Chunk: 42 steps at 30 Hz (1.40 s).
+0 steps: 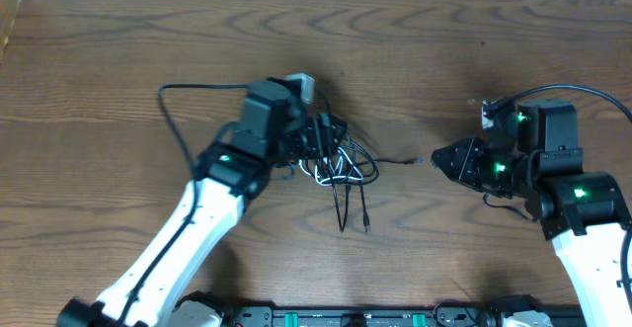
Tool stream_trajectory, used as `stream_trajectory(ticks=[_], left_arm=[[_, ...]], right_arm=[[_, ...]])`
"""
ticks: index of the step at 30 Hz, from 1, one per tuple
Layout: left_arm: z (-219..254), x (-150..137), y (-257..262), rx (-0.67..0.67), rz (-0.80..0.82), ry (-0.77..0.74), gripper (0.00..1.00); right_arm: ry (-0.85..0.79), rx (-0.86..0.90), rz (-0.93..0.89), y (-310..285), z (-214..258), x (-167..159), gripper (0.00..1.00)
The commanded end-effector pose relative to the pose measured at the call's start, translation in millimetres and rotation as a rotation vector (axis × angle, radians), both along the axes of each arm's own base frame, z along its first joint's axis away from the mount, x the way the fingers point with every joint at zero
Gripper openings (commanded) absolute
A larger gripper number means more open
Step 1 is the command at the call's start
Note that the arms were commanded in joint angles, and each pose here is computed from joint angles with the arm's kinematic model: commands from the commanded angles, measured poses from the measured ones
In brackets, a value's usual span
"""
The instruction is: Untangle cables
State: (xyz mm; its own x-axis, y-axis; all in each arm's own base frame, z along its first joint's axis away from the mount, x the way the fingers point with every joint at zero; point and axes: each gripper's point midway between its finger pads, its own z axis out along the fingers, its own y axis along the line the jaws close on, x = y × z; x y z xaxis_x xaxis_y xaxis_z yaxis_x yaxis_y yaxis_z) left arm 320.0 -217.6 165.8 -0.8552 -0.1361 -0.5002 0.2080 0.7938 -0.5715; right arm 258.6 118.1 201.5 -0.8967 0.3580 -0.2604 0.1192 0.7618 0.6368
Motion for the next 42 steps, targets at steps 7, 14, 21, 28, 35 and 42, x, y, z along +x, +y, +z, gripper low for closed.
stream_trajectory(ticks=[7,14,21,28,35,42], left_arm=[[-70,20,19,0.339,0.115,0.004,0.54],[-76,20,25,0.408,0.078,-0.015,0.50],[-82,-3,48,0.530,0.035,0.039,0.54],[-96,-11,57,0.583,0.035,0.086,0.56],[-122,-25,65,0.619,0.025,0.154,0.65],[-74,-7,62,0.512,0.145,0.098,0.75]], right_arm=[[0.003,-0.002,0.021,3,0,-1,0.16],[0.003,-0.002,0.021,3,0,-1,0.16],[0.017,-0.004,0.021,3,-2,-4,0.17],[0.017,-0.007,0.019,2,-2,-4,0.18],[0.021,-0.007,0.019,2,-2,-4,0.20],[0.039,-0.004,0.010,2,-4,-7,0.23]])
